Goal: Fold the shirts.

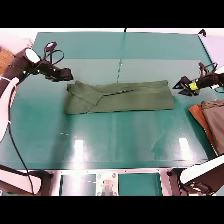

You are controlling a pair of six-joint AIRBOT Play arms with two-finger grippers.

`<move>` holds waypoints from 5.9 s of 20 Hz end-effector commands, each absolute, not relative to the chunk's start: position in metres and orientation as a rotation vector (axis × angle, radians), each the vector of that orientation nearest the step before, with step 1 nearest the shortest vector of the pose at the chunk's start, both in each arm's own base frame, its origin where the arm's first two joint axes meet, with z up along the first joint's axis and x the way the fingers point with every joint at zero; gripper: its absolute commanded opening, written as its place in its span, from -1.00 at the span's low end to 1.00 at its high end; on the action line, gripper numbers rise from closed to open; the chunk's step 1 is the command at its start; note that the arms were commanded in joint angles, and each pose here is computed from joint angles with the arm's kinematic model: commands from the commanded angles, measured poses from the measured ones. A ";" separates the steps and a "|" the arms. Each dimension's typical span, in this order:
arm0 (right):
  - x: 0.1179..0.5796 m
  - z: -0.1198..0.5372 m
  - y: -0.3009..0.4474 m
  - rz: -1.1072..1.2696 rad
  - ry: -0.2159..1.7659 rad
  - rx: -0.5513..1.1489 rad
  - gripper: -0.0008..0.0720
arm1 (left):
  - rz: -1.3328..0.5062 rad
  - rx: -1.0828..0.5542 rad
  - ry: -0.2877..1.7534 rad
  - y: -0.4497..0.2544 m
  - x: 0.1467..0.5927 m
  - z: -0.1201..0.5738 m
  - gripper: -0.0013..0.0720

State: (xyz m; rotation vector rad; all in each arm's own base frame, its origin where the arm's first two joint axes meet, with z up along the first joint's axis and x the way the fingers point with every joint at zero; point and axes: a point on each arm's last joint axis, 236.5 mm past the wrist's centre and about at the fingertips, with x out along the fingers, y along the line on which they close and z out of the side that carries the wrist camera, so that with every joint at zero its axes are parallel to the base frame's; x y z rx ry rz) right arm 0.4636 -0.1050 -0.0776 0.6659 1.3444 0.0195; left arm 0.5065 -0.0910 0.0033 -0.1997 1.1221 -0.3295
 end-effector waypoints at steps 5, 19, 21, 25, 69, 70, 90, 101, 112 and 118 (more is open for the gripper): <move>0.465 -0.114 -0.044 0.323 1.395 0.828 0.41 | -0.458 -0.367 1.168 -0.127 0.490 0.016 -0.90; 0.430 0.111 0.018 0.561 1.224 0.600 -0.93 | -0.728 -0.330 1.013 -0.375 0.463 -0.017 -0.90; 0.412 0.148 0.039 0.604 1.180 0.524 -0.92 | -0.776 -0.332 1.037 -0.412 0.450 -0.032 -0.90; 0.391 0.186 0.081 0.675 1.122 0.421 -0.92 | -0.886 -0.378 1.061 -0.479 0.439 -0.043 -0.90; 0.414 -0.071 0.152 0.364 1.468 0.679 0.71 | -0.318 -0.286 1.134 -0.020 0.534 0.082 -0.90; 0.411 -0.076 0.168 0.407 1.454 0.717 0.71 | -0.296 -0.270 1.141 -0.014 0.534 0.079 -0.90; 0.470 0.186 -0.006 0.256 0.781 0.857 -0.93 | -0.305 -0.277 1.259 -0.017 0.508 0.070 -0.90; 0.275 0.209 -0.285 -0.389 0.615 0.929 -0.93 | -0.307 -0.277 1.266 -0.017 0.507 0.070 -0.90; 0.084 0.103 -0.305 -1.200 1.188 1.063 -0.93 | -0.320 -0.275 1.306 -0.019 0.497 0.068 -0.90; 0.049 0.044 -0.295 -1.314 1.351 1.101 0.72 | -0.331 -0.283 1.302 -0.021 0.497 0.069 -0.90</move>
